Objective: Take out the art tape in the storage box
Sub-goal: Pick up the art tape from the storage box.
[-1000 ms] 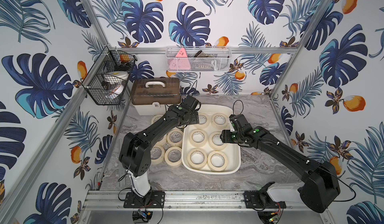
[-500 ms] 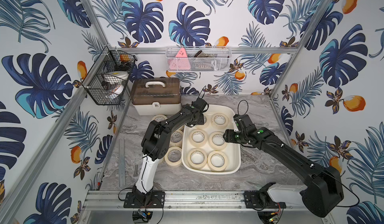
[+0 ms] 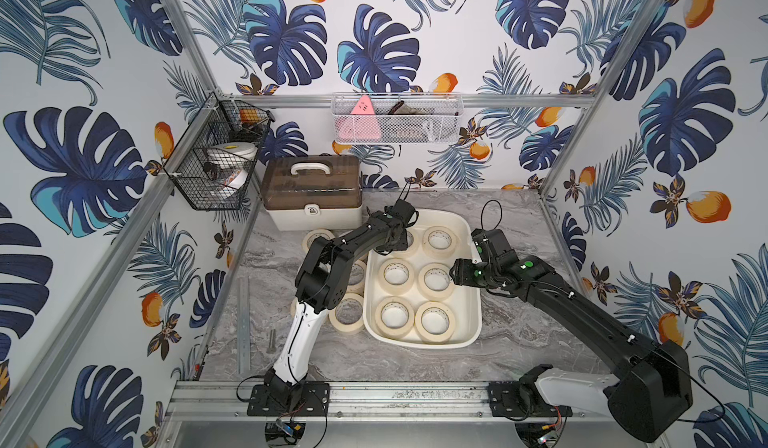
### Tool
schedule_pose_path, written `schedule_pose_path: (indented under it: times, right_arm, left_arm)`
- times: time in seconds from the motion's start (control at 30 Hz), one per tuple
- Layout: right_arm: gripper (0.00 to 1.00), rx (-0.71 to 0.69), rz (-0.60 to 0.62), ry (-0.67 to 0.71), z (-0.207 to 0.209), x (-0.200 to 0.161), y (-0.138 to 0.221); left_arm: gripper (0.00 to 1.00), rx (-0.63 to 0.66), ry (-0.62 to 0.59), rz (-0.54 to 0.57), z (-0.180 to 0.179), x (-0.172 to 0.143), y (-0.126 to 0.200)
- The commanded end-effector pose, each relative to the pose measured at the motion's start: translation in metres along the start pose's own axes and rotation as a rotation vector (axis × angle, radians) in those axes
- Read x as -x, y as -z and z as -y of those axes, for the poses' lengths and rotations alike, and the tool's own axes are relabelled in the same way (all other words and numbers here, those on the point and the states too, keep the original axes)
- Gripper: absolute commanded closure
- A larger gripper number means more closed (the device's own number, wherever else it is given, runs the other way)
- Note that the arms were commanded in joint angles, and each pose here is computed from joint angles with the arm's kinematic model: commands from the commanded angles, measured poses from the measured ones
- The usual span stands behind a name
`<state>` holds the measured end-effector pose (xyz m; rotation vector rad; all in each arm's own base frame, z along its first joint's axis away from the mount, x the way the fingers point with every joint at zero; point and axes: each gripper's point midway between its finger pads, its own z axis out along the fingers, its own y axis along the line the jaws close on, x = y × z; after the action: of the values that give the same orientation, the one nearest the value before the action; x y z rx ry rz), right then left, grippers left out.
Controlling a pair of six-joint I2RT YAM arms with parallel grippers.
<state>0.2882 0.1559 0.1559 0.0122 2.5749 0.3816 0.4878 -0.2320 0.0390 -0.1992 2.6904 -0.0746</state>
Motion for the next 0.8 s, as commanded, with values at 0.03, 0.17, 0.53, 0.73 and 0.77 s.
schedule_pose_path:
  times: [0.03,0.17,0.53,0.73,0.77]
  right_arm:
    - [0.33,-0.003,-0.004,-0.003,0.002,-0.001,0.003]
    - [0.33,-0.001,0.008,-0.004,0.002,0.002,0.008]
    - [0.34,0.018,0.048,-0.023,-0.005,0.020,0.012]
    - [0.34,0.030,0.087,-0.036,-0.010,0.037,0.014]
    - [0.35,0.034,0.094,-0.041,-0.011,0.040,0.014]
  left_arm:
    - [0.58,-0.011,0.018,-0.002,0.003,0.001,-0.006]
    - [0.67,-0.006,0.021,0.016,0.001,0.006,0.000]
    - [0.92,0.030,-0.068,0.111,0.006,0.018,0.060]
    - [0.99,0.031,-0.175,0.146,0.023,0.014,0.100]
    - [1.00,0.023,-0.195,0.145,0.028,0.010,0.105]
